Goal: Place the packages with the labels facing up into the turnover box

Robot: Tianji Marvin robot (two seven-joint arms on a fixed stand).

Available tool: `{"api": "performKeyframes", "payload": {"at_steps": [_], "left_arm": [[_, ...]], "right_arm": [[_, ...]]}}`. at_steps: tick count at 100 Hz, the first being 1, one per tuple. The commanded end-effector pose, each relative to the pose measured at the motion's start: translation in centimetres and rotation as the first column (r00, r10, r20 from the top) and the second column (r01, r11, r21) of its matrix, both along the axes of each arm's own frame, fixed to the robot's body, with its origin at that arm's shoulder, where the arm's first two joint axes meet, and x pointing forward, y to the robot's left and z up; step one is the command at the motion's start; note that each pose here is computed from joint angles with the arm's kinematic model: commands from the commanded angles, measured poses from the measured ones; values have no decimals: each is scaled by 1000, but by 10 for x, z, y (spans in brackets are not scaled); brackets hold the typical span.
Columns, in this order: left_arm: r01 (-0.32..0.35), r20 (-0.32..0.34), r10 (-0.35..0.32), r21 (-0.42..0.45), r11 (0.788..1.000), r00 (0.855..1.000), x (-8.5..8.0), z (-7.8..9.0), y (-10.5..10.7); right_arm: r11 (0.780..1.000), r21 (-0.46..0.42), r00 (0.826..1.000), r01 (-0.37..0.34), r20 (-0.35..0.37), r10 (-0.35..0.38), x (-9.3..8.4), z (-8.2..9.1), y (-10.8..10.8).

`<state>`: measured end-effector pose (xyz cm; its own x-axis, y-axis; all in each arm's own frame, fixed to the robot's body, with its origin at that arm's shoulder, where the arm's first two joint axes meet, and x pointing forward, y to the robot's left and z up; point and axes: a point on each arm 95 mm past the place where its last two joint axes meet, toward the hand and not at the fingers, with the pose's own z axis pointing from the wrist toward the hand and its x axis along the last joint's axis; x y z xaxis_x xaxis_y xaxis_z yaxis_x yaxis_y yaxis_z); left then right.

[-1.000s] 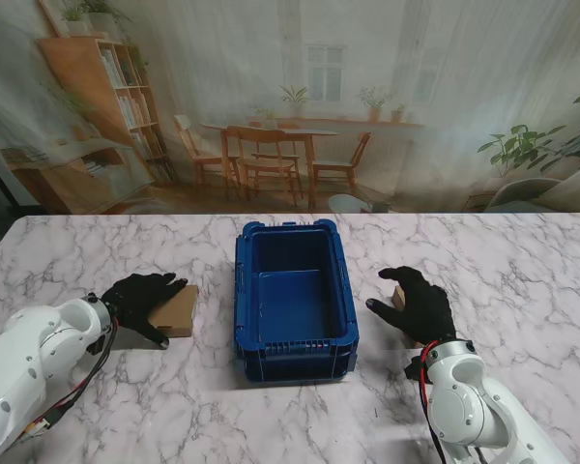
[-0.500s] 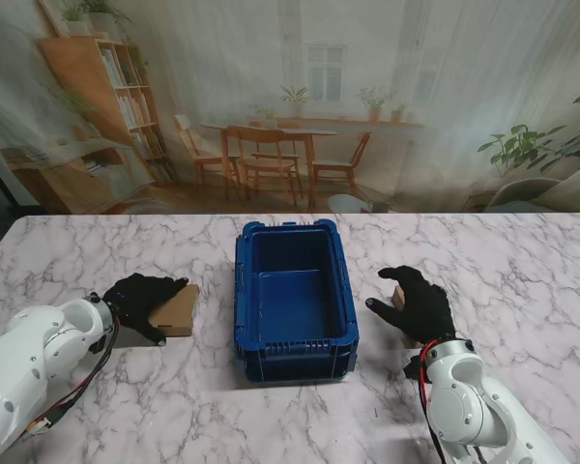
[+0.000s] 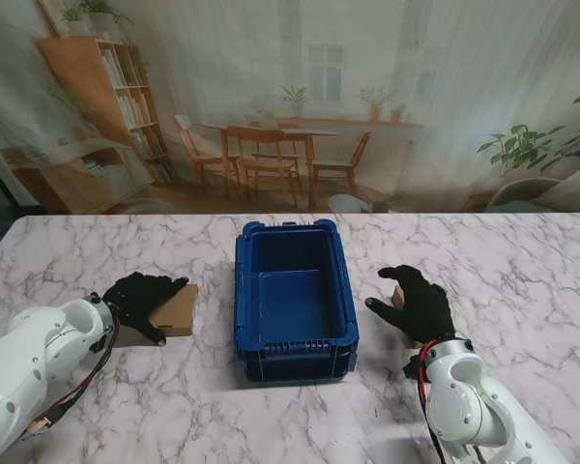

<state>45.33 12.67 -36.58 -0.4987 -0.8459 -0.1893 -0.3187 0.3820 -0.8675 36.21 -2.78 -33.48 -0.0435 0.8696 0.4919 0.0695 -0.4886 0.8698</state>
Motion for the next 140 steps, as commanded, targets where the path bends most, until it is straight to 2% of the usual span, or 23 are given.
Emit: {"api": "performKeyframes", "payload": {"at_steps": [1,20,52,76,105,140], "left_arm": [[-1,-48,2,22,1000,999,-6,-13,4],[-15,-90,17,28,1000,996,-5,-17,6],[-17,-89,20,32,999,996,-3,-20,7],[-37,-73,36,-8,999,997,0,-20,7],[-50,-120,52,15,999,991,1,-26,5],[-43,-93,41,-21,999,995,-2,-16,1]], "right_arm": [[1000,-3,1000,4,-5,-4,-1,-2,0],[1000,-12,1000,2,-11,-2,-1,-2,0],[999,-33,1000,3,-4,-3,-2,-2,-1],[999,-36,1000,0,-10,0,-2,-2,0],[999,-37,1000,0,-11,-1,-1,-2,0],[999,-34,1000,4,-8,-4,-1,-2,0]]}}
